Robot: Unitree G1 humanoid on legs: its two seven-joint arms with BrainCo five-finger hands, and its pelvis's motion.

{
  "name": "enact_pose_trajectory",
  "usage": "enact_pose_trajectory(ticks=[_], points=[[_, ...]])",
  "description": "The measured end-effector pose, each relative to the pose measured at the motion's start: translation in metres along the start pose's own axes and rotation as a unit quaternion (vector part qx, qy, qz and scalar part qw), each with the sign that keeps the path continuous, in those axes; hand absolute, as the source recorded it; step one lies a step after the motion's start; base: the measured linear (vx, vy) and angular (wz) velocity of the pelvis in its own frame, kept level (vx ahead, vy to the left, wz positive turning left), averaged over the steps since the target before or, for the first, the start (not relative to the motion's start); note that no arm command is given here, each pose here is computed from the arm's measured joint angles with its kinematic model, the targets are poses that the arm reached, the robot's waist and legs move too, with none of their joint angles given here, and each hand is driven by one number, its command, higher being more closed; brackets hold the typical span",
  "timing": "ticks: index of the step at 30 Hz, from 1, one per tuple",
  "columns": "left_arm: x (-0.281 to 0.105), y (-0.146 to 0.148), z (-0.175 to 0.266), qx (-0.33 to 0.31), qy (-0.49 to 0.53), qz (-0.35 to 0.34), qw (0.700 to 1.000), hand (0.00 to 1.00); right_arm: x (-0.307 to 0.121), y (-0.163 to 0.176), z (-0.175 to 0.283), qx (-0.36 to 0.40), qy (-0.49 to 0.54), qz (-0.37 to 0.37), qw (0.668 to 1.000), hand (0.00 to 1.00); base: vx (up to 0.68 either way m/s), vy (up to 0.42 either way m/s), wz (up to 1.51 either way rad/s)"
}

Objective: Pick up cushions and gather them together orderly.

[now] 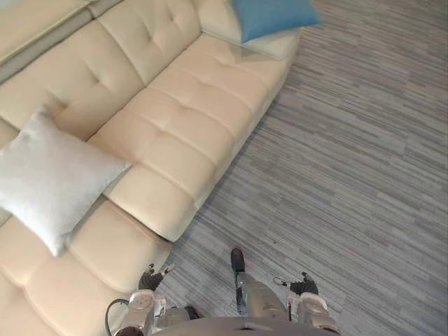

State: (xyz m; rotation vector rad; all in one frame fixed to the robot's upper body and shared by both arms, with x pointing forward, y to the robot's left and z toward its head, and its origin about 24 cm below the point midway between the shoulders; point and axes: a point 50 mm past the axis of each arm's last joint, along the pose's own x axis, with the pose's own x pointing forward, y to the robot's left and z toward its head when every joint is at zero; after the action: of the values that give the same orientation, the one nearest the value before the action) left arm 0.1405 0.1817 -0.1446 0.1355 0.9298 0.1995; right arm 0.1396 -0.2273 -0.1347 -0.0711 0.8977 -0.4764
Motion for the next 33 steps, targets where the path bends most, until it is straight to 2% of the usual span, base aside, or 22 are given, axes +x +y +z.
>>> enact_pose_trajectory(ticks=[6, 14, 19, 25, 30, 33], points=[[-0.006, -0.005, -0.014, -0.016, 0.019, -0.006, 1.0, 0.0, -0.003, -0.007, -0.01, 0.026, 0.013, -0.012, 1.0, 0.0, 0.25, -0.091, -0.46], [-0.006, -0.006, 0.001, -0.052, -0.022, -0.001, 0.998, 0.0, -0.001, 0.004, 0.0, 0.07, 0.01, -0.009, 0.997, 0.0, 0.22, 0.176, -1.09], [-0.005, 0.004, 0.002, -0.053, -0.024, 0.011, 0.998, 0.0, -0.004, 0.022, 0.002, 0.067, 0.011, 0.015, 0.998, 0.0, 0.35, 0.311, -1.21], [-0.002, 0.009, 0.002, -0.013, -0.015, 0.012, 1.0, 0.0, -0.001, 0.041, 0.027, 0.023, -0.027, 0.044, 0.998, 0.0, 0.34, 0.124, -0.93], [0.0, 0.005, 0.007, 0.001, -0.021, 0.003, 1.0, 0.0, 0.001, 0.031, 0.025, 0.022, -0.025, 0.032, 0.999, 0.0, 0.31, -0.07, -0.04], [-0.005, -0.014, -0.006, -0.014, 0.005, -0.016, 1.0, 0.0, 0.003, 0.014, 0.015, 0.016, -0.011, 0.01, 1.0, 0.0, 0.33, -0.12, -0.16]])
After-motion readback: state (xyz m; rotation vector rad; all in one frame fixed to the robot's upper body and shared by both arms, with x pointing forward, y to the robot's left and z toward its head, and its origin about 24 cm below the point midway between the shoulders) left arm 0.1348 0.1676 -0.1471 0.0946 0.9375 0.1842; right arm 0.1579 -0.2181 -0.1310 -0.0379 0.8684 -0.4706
